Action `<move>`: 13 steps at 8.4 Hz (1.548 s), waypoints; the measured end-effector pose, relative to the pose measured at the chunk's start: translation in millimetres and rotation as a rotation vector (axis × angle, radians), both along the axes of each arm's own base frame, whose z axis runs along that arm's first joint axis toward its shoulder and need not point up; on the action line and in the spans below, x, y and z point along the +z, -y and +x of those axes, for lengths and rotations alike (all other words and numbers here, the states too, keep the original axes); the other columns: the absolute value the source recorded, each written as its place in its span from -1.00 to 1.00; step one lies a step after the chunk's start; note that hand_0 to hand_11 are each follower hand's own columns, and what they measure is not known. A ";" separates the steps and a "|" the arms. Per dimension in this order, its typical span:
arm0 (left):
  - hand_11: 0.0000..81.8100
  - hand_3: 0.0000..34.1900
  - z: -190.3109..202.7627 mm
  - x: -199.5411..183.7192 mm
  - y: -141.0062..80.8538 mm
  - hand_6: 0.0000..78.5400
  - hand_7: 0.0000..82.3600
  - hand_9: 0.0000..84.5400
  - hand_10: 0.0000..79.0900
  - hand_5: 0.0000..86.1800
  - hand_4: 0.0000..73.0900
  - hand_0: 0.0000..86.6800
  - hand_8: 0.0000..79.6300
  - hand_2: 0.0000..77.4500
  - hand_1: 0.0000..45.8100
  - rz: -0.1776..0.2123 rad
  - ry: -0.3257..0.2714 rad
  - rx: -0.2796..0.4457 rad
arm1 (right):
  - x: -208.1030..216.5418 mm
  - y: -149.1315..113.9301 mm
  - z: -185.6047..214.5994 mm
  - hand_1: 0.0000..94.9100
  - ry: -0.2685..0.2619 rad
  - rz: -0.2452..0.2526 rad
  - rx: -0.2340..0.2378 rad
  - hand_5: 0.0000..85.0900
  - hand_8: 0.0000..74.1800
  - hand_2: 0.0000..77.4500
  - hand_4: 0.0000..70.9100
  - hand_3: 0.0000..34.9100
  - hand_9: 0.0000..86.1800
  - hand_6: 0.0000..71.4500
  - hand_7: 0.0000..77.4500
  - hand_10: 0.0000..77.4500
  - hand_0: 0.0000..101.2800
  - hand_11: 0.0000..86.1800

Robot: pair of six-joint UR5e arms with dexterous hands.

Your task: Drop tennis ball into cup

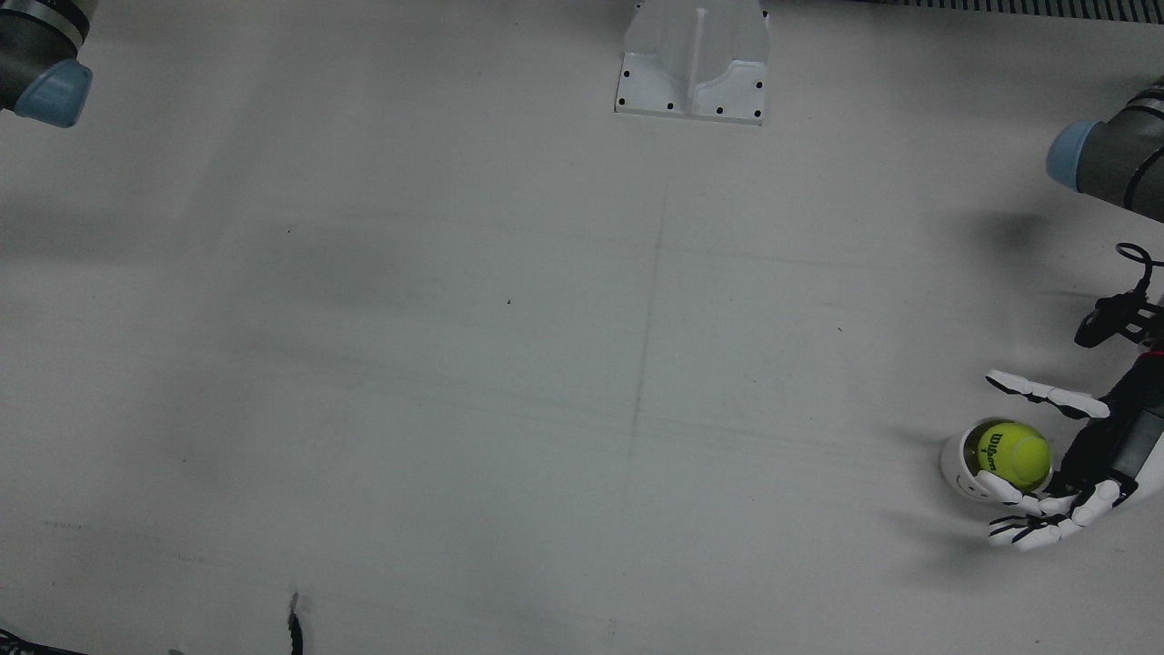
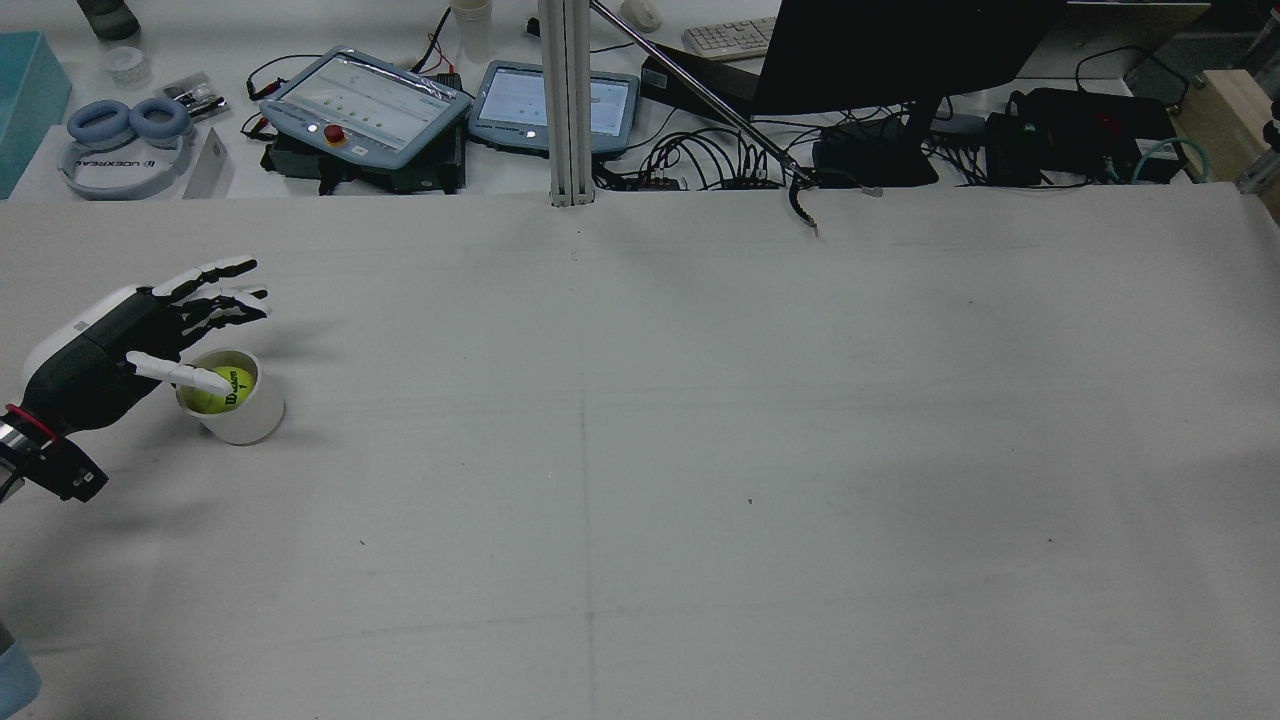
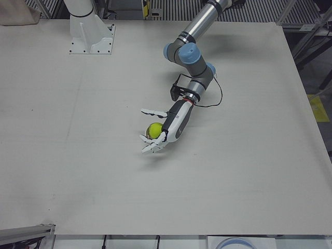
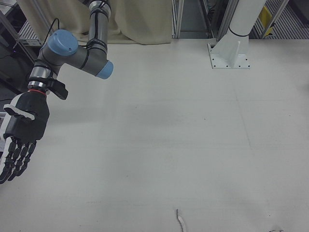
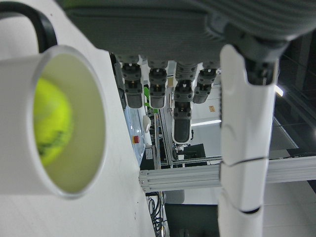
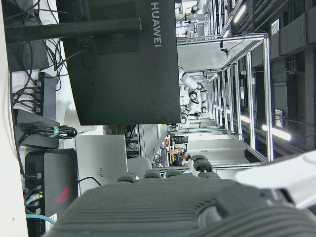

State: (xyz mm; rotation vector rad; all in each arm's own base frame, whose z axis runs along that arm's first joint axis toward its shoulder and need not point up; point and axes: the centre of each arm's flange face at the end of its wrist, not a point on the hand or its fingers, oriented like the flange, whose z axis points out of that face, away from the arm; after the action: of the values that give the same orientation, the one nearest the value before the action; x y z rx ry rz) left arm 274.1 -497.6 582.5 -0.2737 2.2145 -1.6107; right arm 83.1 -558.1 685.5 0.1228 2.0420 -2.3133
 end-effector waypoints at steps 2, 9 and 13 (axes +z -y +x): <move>-0.47 -1.00 -4.0 -0.6 1.5 -0.24 -0.26 -0.52 -0.68 -0.70 -0.58 0.48 -0.62 -0.94 0.12 0.003 -0.004 -0.007 | 0.3 -0.3 0.0 -0.99 0.000 -0.001 0.000 -1.00 -1.00 -0.99 -1.00 -1.00 -1.00 -1.00 -1.00 -1.00 -1.00 -0.99; -0.44 -1.00 -243.8 -71.3 47.0 0.04 -0.47 -0.65 -0.64 -0.66 -0.60 0.42 -0.66 -0.96 -0.07 0.046 0.005 -0.197 | 0.1 -0.1 0.0 -0.99 0.000 0.000 0.000 -1.00 -1.00 -0.99 -1.00 -1.00 -1.00 -1.00 -0.99 -1.00 -1.00 -0.99; -0.43 -1.00 -310.8 -50.9 45.2 -0.11 -0.47 -0.68 -0.64 -0.71 -0.58 0.44 -0.67 -0.96 -0.02 -0.001 -0.001 -0.256 | 0.1 -0.1 0.0 -0.99 0.000 0.000 0.000 -1.00 -1.00 -0.99 -1.00 -1.00 -1.00 -1.00 -1.00 -1.00 -1.00 -0.99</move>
State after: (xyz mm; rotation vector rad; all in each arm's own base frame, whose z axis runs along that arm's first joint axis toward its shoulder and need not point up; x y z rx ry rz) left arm -36.7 -542.8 531.6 0.0110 2.3263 -1.7390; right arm 83.1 -558.0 685.6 0.1228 2.0418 -2.3135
